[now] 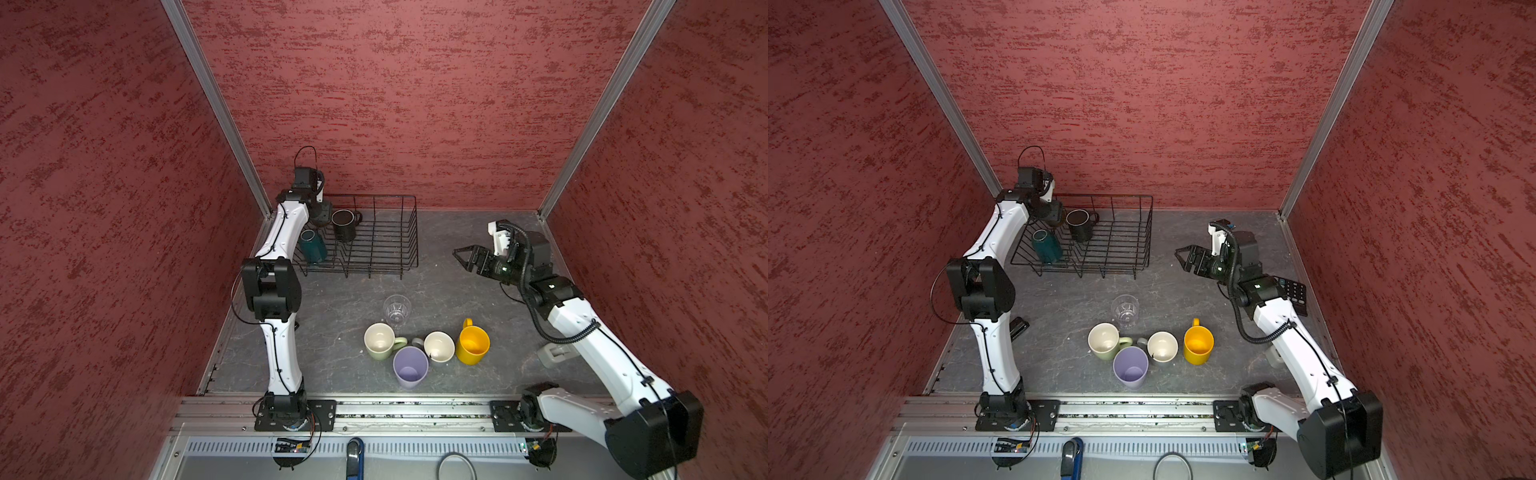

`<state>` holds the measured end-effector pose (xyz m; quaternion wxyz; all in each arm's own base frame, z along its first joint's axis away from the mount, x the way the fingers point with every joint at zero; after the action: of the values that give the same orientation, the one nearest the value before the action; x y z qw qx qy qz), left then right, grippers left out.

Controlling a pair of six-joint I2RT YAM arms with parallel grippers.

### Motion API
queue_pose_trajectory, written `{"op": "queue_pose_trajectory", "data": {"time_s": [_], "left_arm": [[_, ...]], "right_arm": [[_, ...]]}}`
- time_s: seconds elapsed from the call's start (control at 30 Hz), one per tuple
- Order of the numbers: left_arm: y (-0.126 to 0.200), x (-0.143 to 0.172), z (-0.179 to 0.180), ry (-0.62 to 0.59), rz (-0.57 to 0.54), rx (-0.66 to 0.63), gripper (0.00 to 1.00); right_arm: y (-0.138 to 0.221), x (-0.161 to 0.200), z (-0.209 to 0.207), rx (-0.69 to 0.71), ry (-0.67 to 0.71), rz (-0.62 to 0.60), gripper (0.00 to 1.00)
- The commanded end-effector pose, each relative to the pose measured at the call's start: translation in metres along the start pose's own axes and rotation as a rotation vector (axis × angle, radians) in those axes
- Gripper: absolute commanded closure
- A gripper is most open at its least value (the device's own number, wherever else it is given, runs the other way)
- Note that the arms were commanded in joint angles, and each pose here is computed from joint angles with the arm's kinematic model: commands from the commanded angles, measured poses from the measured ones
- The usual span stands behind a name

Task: Load cups into a dish rack
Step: Place the cup upside down at the dish rack.

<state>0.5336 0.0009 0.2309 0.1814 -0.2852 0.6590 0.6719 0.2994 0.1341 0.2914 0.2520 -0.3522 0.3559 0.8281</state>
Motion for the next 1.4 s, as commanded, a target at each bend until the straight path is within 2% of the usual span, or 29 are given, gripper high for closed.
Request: {"op": "queue_pose_trajectory", "data": {"time_s": [0.0, 0.77, 0.9, 0.97, 1.07, 1.27, 1.37], "left_arm": [[-0.005, -0.004, 0.000, -0.018, -0.002, -0.020, 1.00], [-0.061, 0.019, 0.009, 0.014, 0.140, -0.078, 1.00], [-0.062, 0.021, 0.010, 0.024, 0.159, -0.077, 0.86], [-0.060, 0.021, 0.010, 0.024, 0.162, -0.069, 0.70], [-0.059, 0.022, 0.010, 0.027, 0.173, -0.058, 0.55], [-0.061, 0.027, 0.010, 0.034, 0.209, -0.036, 0.45], [-0.063, 0.029, 0.011, 0.040, 0.220, -0.037, 0.35]], "right_arm": [[0.001, 0.001, -0.004, 0.021, 0.004, -0.009, 0.12], [-0.002, 0.005, -0.007, 0.013, -0.017, 0.003, 0.11], [-0.003, 0.006, -0.007, 0.012, -0.020, 0.004, 0.11], [-0.004, 0.006, -0.007, 0.011, -0.020, 0.005, 0.10], [-0.005, 0.005, -0.007, 0.006, -0.021, 0.004, 0.10], [-0.005, 0.005, -0.007, 0.001, -0.021, 0.005, 0.10], [-0.004, 0.004, -0.006, 0.000, -0.022, 0.004, 0.10]]}}
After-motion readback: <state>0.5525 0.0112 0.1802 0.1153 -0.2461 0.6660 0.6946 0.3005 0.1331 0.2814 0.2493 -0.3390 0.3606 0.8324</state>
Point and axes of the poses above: each gripper's point midway between its finger pads, its own y axis back along the fingers, its own z axis along the line the jaws close on, x = y × z, the point moved 5 cm from there along y, back along the fingers, and after that the axes turned 13 degrees about y, right-handed, at the moved point
